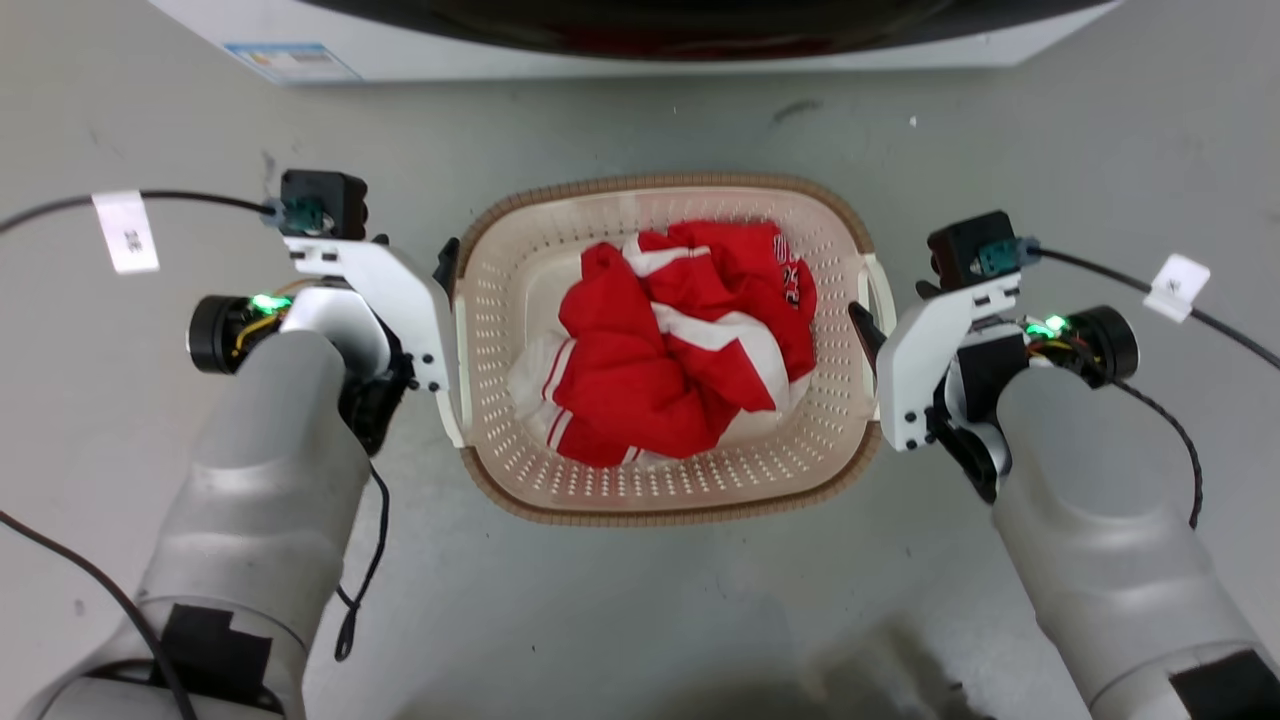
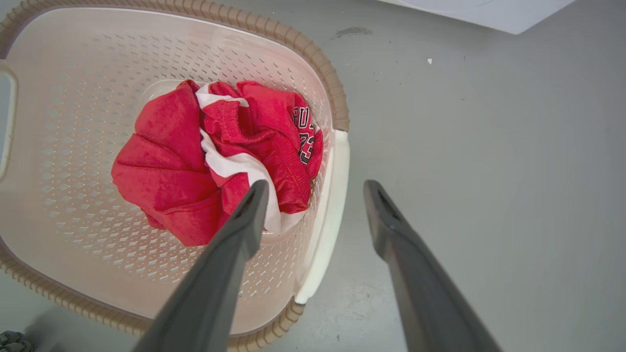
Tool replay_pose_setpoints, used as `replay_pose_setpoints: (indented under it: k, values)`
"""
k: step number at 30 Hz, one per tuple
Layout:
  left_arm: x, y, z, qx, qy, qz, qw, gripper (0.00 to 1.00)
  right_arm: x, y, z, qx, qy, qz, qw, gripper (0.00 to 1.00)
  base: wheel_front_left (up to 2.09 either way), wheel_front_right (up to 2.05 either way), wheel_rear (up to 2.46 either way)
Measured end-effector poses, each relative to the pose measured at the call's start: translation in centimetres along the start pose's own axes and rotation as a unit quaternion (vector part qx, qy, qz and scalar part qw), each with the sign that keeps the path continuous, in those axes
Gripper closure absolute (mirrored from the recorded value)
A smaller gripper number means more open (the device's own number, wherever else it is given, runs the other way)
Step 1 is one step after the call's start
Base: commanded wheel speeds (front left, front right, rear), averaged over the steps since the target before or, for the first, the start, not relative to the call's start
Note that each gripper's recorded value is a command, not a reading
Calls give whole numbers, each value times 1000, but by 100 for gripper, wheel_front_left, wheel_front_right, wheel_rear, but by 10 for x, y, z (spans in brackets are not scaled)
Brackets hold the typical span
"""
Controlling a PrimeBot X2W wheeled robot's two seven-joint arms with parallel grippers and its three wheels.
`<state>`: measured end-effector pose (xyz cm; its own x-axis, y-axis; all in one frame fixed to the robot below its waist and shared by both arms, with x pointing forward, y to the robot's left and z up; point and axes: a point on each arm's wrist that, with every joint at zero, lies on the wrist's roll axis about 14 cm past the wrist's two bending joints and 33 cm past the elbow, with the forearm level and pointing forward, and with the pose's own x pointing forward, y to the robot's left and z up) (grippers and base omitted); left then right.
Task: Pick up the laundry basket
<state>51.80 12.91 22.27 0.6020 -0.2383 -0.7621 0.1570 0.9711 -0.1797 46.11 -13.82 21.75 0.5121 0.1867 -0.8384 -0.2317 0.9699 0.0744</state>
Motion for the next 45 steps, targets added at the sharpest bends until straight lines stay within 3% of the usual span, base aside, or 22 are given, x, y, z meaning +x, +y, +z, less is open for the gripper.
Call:
replay_pose_setpoints:
  k: [11,26,27,28,29,30,45]
  values:
    - [34,9,-53,-11,105,-8,994,0,36,-1,-33,13,81,15,996,0,0,0,0]
    - [68,15,-78,2,133,-16,991,0,71,3,-59,32,129,32,991,0,0,0,0]
    - [68,15,-80,-1,135,-16,991,13,71,3,-61,36,130,31,990,0,0,0,0]
    - [69,14,-82,-5,137,-17,990,60,72,3,-62,39,131,31,990,52,0,0,0]
    - [69,12,-84,-7,142,-19,990,100,73,3,-63,43,131,32,990,73,0,0,0]
    - [69,10,-86,-9,146,-21,989,100,73,4,-63,44,131,33,990,100,0,0,0]
    - [54,-1,-75,-8,165,-32,986,100,57,10,-51,48,140,41,988,100,0,0,0]
